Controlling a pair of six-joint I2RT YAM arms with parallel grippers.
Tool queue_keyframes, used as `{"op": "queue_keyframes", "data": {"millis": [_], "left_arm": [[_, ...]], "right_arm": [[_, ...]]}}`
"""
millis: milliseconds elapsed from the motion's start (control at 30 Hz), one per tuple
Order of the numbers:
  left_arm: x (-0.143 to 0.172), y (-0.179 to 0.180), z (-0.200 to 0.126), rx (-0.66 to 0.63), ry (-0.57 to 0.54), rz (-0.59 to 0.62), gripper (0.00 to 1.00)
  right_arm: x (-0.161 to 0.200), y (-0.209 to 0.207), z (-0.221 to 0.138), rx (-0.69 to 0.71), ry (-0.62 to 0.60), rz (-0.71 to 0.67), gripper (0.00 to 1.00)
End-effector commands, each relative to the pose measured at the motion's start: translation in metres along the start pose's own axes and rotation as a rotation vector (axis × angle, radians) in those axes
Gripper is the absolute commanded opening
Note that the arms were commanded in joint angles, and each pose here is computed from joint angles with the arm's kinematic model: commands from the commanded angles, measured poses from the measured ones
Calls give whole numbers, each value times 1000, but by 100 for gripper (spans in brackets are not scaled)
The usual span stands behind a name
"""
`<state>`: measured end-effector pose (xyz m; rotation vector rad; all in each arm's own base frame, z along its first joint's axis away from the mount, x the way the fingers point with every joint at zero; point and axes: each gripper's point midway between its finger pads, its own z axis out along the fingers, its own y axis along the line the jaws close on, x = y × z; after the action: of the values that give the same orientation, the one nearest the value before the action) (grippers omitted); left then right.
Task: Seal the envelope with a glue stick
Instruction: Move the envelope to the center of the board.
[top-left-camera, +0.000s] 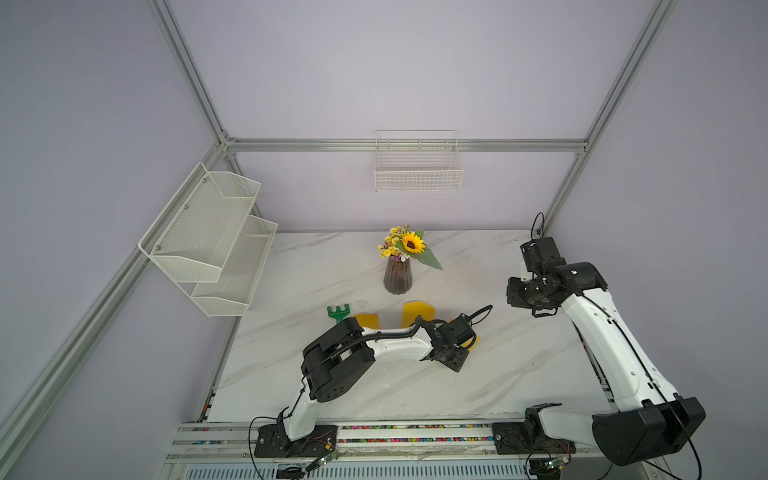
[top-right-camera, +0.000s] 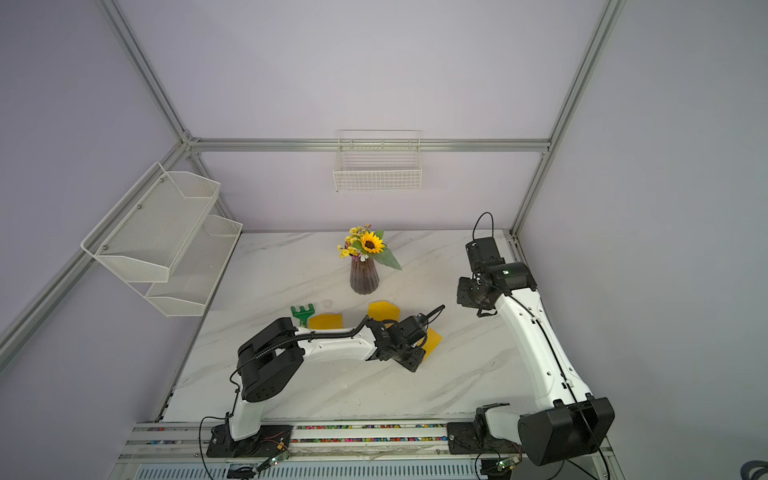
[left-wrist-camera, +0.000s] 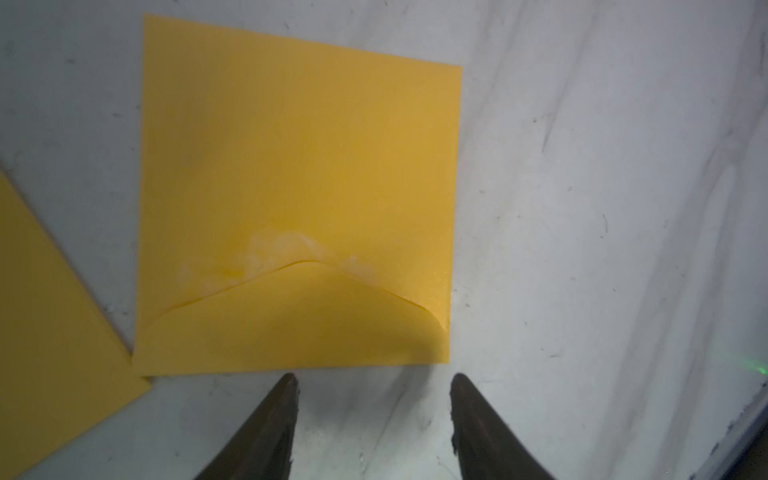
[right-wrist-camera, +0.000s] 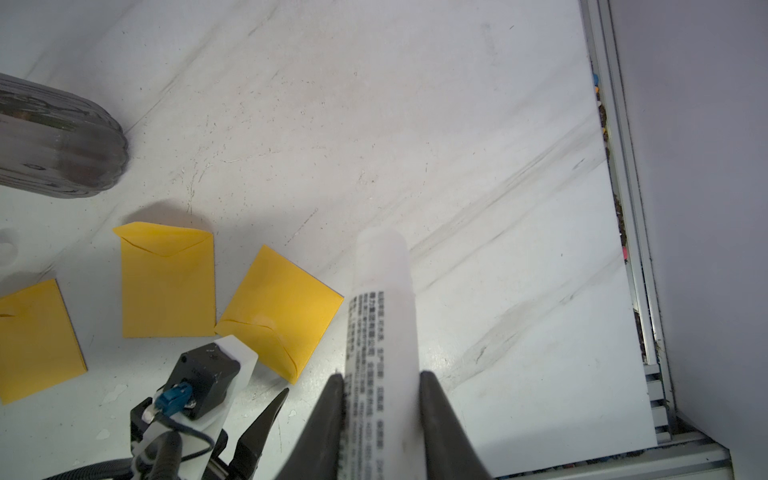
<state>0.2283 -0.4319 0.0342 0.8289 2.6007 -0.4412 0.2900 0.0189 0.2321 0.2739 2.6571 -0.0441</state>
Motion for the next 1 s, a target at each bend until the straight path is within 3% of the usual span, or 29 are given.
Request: {"op": "queue_keyframes", "data": {"millis": [0, 200, 600, 767, 967], "left_arm": [[3, 11, 10, -8, 30, -51, 59], [-7, 6, 28, 18, 32, -6, 59], [-66, 4, 59, 17, -30, 100, 59], [-93, -6, 27, 46, -129, 146, 59], [-105, 13, -24, -10, -218, 175, 60]], "right_arm": [[-5, -2, -10, -8, -37, 8, 0], [-5, -2, -9, -6, -38, 5, 0], [-7, -2, -8, -2, -35, 3, 0], [-10, -2, -10, -1, -44, 3, 0], [-9, -1, -7, -3, -34, 1, 0]]}}
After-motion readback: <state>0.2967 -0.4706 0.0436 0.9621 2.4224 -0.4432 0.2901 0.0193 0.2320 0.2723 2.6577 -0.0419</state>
